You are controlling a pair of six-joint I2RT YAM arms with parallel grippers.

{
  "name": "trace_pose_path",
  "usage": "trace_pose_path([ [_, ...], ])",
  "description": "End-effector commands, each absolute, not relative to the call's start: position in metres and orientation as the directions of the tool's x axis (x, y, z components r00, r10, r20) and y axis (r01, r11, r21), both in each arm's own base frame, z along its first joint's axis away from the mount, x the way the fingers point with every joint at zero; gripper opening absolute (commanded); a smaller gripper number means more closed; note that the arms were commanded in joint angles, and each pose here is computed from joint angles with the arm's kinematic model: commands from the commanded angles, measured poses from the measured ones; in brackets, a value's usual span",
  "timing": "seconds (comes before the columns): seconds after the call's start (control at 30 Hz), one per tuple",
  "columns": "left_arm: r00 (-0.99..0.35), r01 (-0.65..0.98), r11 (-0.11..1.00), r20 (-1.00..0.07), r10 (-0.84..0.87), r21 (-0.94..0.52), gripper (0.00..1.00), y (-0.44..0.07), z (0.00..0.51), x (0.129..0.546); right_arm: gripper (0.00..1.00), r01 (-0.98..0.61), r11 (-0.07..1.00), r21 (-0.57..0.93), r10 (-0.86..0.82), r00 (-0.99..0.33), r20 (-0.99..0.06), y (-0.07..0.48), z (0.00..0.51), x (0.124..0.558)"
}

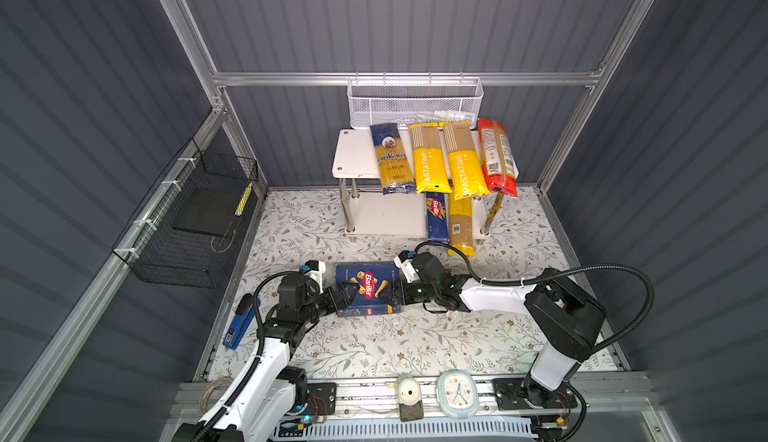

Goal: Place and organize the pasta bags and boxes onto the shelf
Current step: 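Carry the rigatoni box with both grippers onto the lower shelf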

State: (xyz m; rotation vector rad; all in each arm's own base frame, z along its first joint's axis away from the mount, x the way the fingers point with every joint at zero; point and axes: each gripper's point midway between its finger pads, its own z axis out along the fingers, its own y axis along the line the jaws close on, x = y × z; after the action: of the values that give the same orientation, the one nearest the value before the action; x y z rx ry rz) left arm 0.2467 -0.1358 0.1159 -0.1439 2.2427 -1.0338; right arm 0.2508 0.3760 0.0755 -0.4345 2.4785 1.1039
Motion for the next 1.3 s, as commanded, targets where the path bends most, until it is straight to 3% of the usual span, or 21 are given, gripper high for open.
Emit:
trace_pose_path([
  [0.0,-0.783,0.339,0.537,-0.548,-0.294,-0.773,0.99,-0.168,0.157,0.239,0.87,-0.567,0.472,0.675,-0.097,-0.794,-0.6,0.411,0.146,0.25],
  [0.13,-0.795,0.343,0.495,-0.528,-0.299,-0.798,0.99,-0.176,0.164,0.247,0.87,-0.577,0.463,0.672,-0.033,-0.769,-0.638,0.407,0.161,0.256],
  [0.9,-0.714,0.493,0.493,-0.657,-0.242,-0.717,0.99,-0.223,0.212,0.284,0.88,-0.641,0.503,0.58,0.078,-0.635,-0.769,0.387,0.228,0.279],
  [1.27,-0.641,0.578,0.455,-0.722,-0.259,-0.677,0.99,-0.238,0.254,0.311,0.88,-0.658,0.536,0.529,0.074,-0.588,-0.806,0.386,0.229,0.293],
])
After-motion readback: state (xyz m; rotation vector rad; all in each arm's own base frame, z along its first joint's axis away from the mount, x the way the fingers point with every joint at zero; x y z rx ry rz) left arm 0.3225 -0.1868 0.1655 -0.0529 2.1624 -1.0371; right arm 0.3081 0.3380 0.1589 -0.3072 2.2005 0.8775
